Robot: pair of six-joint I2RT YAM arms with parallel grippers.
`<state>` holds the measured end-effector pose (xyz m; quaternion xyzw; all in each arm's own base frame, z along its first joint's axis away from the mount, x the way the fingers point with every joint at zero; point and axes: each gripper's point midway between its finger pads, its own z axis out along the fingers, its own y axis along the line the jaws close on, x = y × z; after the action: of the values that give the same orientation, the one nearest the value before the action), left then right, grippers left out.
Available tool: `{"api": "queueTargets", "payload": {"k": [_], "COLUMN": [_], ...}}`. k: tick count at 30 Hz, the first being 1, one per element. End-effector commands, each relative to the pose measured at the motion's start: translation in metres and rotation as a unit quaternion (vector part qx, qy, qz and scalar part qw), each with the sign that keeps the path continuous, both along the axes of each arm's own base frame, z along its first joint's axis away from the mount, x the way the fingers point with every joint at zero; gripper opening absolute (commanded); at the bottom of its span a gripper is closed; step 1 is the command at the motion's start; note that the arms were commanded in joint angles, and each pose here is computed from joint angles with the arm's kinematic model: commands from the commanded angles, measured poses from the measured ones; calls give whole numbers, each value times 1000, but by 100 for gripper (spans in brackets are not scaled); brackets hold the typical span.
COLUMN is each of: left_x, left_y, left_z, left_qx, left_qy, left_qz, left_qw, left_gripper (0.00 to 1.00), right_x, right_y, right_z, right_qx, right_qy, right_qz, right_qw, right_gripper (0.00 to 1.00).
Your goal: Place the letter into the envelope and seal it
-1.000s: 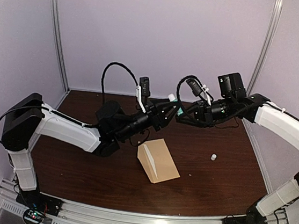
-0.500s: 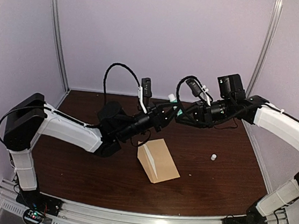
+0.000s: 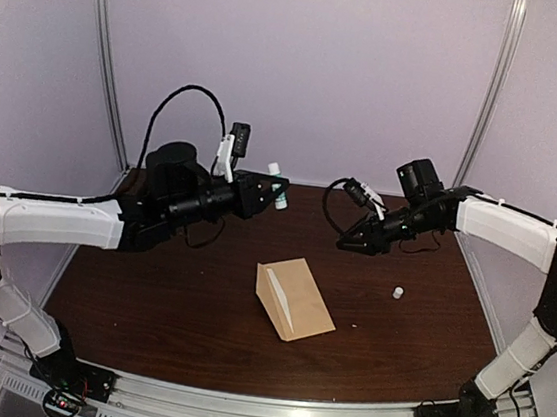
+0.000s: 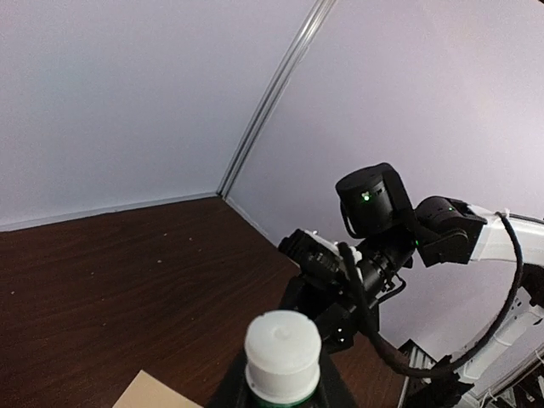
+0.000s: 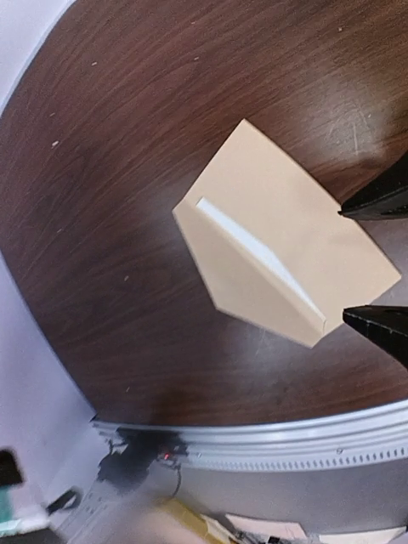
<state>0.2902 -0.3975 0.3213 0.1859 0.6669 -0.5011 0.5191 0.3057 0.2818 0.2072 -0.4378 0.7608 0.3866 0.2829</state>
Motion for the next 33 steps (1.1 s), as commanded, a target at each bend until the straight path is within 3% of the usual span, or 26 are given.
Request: {"api": "queueTargets", "payload": {"k": [1,3,6,11,20,25,33], "left_x": [9,9,7,1,-11,-12,-9], "left_y": [50,76,104,125,124,128,118], "left_z": [-82,-108,-137,-178,-221,-246,-270], "left_qx": [206,242,248,264,256,261,259], "left_qy": [110,160,199,247,270,289,303], "left_qz": [55,76,98,106,84,86,62], "left_qw": [971,954,943,926,924,917,915], "left_gripper": [0,0,0,0,0,0,0], "right_x": [28,33,37,23,-23,-45,-53], "right_y": [-30,-34,-36,-23,18,38,44], "right_z": [-88,-113,-145,-173,-183,-169,-158], "right_qx": [-174,-225,-288,-334,-326,-281,-258], "right_qy": [-13,-6,2,-3,7,27,40], "right_qz": [-69,-78,-76,-45,28,70,92], "right_qw": [982,971,955,941,945,957,961], "right_gripper": [33,33,31,30,30,29,29]}}
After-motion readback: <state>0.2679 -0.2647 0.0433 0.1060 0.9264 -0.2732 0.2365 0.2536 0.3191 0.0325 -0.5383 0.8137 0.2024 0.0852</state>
